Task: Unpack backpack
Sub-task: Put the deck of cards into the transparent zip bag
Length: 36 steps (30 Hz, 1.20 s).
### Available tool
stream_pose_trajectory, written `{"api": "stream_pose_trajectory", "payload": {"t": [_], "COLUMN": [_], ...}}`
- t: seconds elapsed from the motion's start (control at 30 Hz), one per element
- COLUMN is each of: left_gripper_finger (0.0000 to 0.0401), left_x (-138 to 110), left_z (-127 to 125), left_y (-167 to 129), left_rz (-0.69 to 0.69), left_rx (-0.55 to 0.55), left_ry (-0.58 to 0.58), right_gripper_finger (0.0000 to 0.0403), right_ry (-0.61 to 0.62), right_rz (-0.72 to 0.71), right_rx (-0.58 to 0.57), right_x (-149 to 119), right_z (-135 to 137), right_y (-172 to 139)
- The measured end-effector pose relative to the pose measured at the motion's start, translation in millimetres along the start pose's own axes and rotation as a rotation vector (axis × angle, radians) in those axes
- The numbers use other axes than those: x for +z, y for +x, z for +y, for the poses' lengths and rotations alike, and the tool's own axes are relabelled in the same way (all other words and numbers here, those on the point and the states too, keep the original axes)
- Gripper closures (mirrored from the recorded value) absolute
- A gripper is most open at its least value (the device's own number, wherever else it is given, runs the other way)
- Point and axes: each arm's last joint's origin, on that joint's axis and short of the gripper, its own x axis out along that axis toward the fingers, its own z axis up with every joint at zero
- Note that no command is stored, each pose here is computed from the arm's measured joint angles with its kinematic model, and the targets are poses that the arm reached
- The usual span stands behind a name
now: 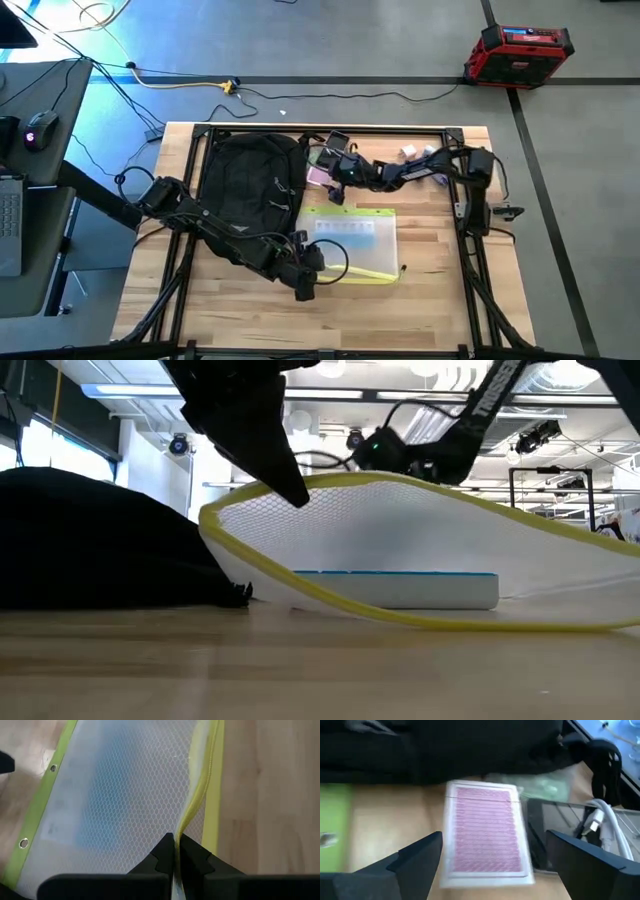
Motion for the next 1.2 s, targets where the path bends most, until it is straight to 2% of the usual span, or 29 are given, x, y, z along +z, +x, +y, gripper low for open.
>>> {"api": "stream_pose_trajectory", "payload": {"t": [0.17,0.33,0.5,0.67,0.77,0.9,1.07,1.2], "left_gripper_finger": [0.0401,0.0401,0.0401,0.0401,0.0401,0.0401,0.0401,0.0401], "left_x": [0,0,0,0,0,0,0,-1], "left_z": [0,0,0,0,0,0,-1,-1], "left_y": [0,0,0,0,0,0,0,-1], "left_rz": [-0.001,-0.001,-0.002,-0.001,0.0,-0.003,-0.004,-0.003], "left_rx": [0.0,0.0,0.004,0.005,0.006,0.008,0.006,0.006], "left_ry": [-0.001,-0.001,0.0,0.001,0.002,0.002,0.004,0.007], "right_gripper_finger": [0.0037,0.0032,0.0036,0.0042,0.0043,0.0043,0.0043,0.0044], "right_ry": [0.038,0.053,0.048,0.017,-0.02,0.01,0.03,0.028], "right_rz": [0.029,0.037,0.081,0.157,0.216,0.231,0.191,0.211], "right_rx": [0.006,0.123,0.11,0.115,0.048,-0.003,0.033,0.049], "right_x": [-1,-8,-12,-12,-8,4,17,9], "right_z": [-11,-10,-3,3,3,-3,-4,-3], "right_y": [16,25,26,17,4,-17,-33,-32]}}
